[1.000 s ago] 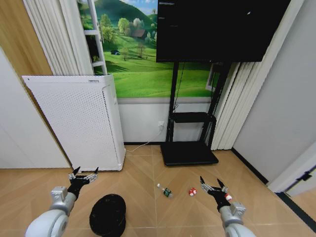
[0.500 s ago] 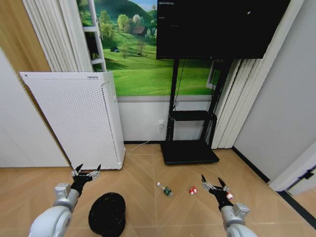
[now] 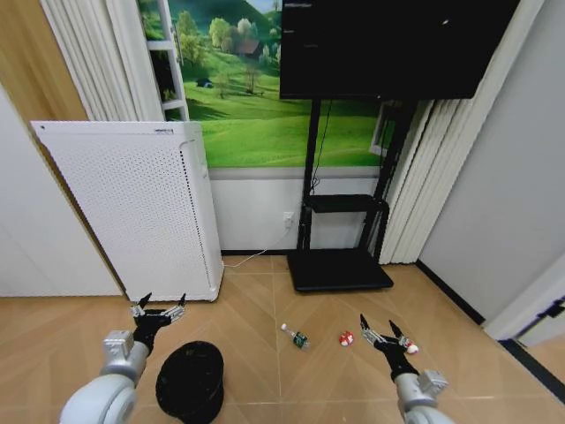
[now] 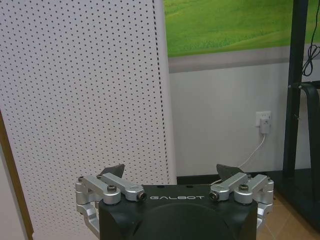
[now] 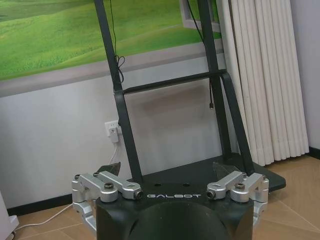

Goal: Pick up the trash bin and place the garbage on the floor into it.

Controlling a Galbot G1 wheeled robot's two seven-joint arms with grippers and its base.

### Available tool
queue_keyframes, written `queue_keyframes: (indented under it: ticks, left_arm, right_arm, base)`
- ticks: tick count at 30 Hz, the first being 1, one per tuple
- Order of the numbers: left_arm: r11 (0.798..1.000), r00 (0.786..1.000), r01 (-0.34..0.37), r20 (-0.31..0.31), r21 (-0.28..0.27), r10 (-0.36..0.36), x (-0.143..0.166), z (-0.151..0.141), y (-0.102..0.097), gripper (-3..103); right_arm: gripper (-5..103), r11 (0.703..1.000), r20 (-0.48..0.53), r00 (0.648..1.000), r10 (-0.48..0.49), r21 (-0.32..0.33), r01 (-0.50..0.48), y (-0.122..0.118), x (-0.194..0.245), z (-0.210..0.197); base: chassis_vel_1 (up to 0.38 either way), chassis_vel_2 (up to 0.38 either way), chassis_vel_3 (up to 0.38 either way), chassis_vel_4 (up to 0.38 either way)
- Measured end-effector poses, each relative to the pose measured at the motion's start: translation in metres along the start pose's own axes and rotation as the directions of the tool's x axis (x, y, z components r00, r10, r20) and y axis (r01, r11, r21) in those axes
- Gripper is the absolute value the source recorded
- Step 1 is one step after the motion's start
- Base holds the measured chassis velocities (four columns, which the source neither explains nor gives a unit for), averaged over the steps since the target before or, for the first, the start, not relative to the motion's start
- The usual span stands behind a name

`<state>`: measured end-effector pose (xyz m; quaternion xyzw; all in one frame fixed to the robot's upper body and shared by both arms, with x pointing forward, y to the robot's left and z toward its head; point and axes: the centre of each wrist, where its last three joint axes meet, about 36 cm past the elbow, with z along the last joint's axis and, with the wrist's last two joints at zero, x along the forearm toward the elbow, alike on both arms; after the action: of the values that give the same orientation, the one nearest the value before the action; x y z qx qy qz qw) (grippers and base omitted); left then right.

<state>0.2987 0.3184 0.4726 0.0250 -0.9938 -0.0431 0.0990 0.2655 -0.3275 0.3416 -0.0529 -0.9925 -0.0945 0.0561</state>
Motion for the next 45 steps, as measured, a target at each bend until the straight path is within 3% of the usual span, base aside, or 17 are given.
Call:
queue_keyframes:
  ticks: [42,45]
  left_arm:
    - [1.000,1.000,-0.002,-0.025,-0.011,0.001,-0.013,0.017,-0.017,100]
    - [1.000,0.999,0.014,-0.051,-0.003,-0.014,-0.009,0.020,-0.022,100]
  right_arm:
    - [100,1.000,-0.030,0.999,0.025,-0.013,-0.026,-0.011,-0.014,0.000]
    - [100,1.000,-0.037,0.999,0.025,-0.010,-0.025,-0.010,-0.016,0.002]
  base:
    - [0.000,0.000,0.000,0.000]
    - [0.000,0.000,0.000,0.000]
